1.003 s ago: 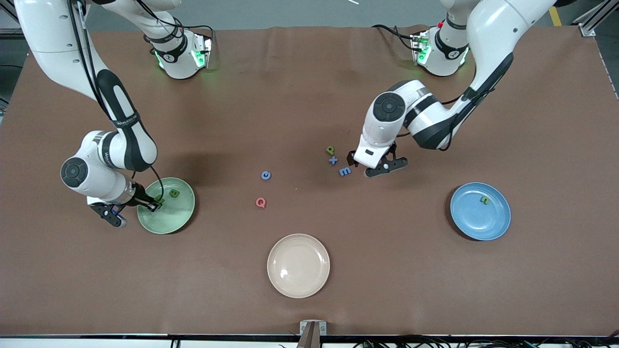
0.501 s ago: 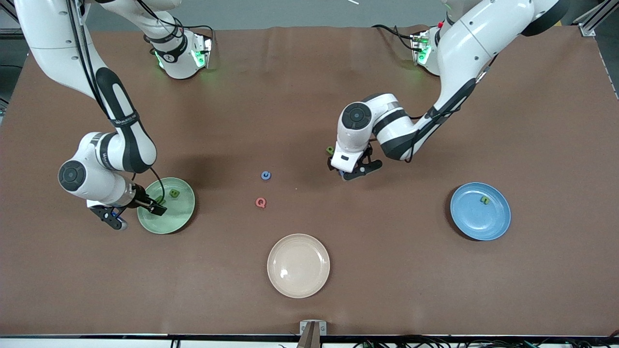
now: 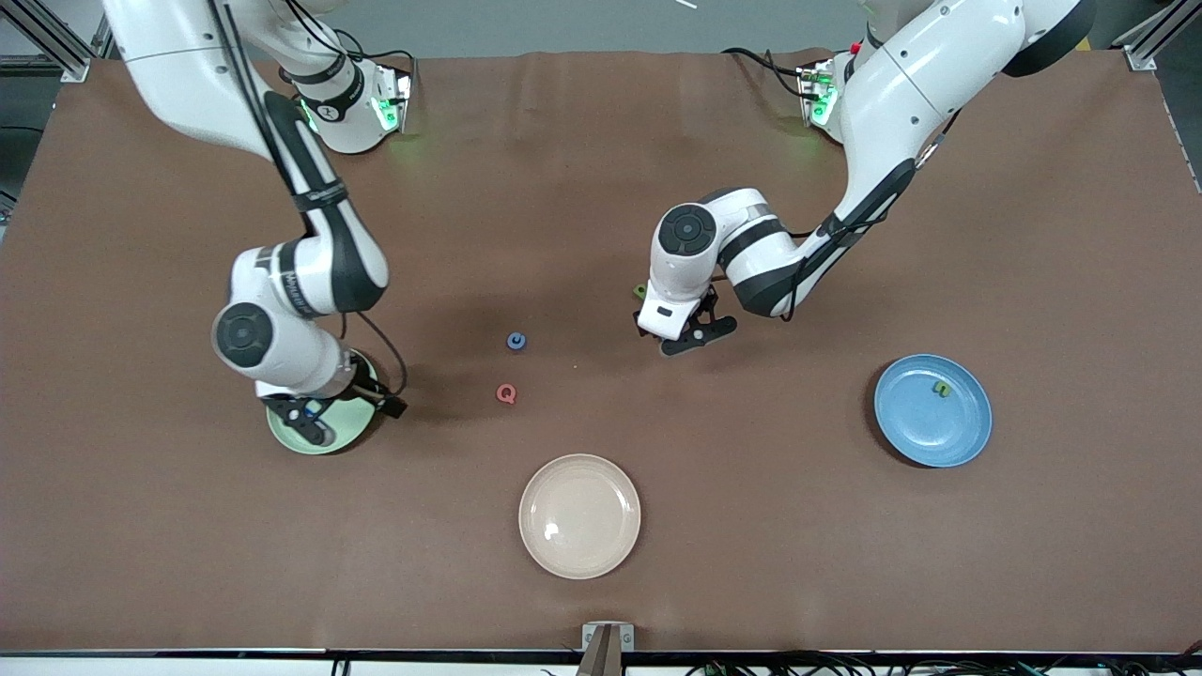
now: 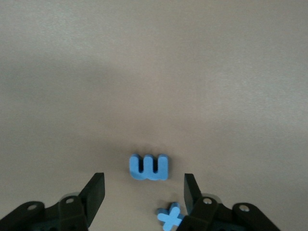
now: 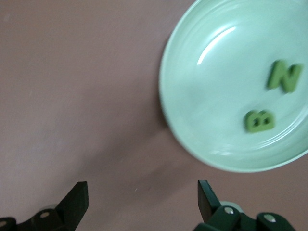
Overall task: Sort upper and lower case letters into plates
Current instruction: 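Grasp the blue m with the left gripper while the right gripper grasps Q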
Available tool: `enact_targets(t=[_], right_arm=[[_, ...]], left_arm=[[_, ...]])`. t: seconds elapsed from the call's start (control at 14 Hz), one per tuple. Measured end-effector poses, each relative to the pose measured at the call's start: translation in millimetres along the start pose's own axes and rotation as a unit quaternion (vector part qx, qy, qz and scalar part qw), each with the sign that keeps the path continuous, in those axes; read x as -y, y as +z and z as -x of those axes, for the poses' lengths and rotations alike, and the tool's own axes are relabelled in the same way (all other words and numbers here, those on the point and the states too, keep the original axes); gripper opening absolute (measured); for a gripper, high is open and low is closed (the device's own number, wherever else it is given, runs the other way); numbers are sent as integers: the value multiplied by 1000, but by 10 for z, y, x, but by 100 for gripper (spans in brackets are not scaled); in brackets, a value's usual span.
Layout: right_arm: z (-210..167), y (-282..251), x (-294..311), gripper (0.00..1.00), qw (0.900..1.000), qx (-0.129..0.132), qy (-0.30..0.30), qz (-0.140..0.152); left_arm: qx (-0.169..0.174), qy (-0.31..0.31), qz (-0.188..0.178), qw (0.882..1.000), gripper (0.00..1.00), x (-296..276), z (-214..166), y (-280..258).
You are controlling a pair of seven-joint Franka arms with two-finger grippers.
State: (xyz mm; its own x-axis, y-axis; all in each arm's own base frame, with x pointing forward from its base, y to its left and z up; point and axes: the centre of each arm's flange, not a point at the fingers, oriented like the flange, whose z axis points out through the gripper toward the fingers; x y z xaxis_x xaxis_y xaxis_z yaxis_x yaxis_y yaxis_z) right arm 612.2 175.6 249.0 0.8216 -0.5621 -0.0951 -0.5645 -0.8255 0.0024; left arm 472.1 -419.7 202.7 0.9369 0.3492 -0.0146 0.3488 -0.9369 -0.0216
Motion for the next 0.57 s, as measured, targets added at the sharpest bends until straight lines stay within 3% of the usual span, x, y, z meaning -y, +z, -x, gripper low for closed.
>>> enact_targets(t=[0.36,0.57], right_arm=[[601,249,795,100,997,-14,-79,-4],[837,439,1034,100,988,-38,-149,-7]], left_arm=[[-8,17,-4,1000,74,-20,-9,140],[-15,19,-14,1000,74,57,-102,304]])
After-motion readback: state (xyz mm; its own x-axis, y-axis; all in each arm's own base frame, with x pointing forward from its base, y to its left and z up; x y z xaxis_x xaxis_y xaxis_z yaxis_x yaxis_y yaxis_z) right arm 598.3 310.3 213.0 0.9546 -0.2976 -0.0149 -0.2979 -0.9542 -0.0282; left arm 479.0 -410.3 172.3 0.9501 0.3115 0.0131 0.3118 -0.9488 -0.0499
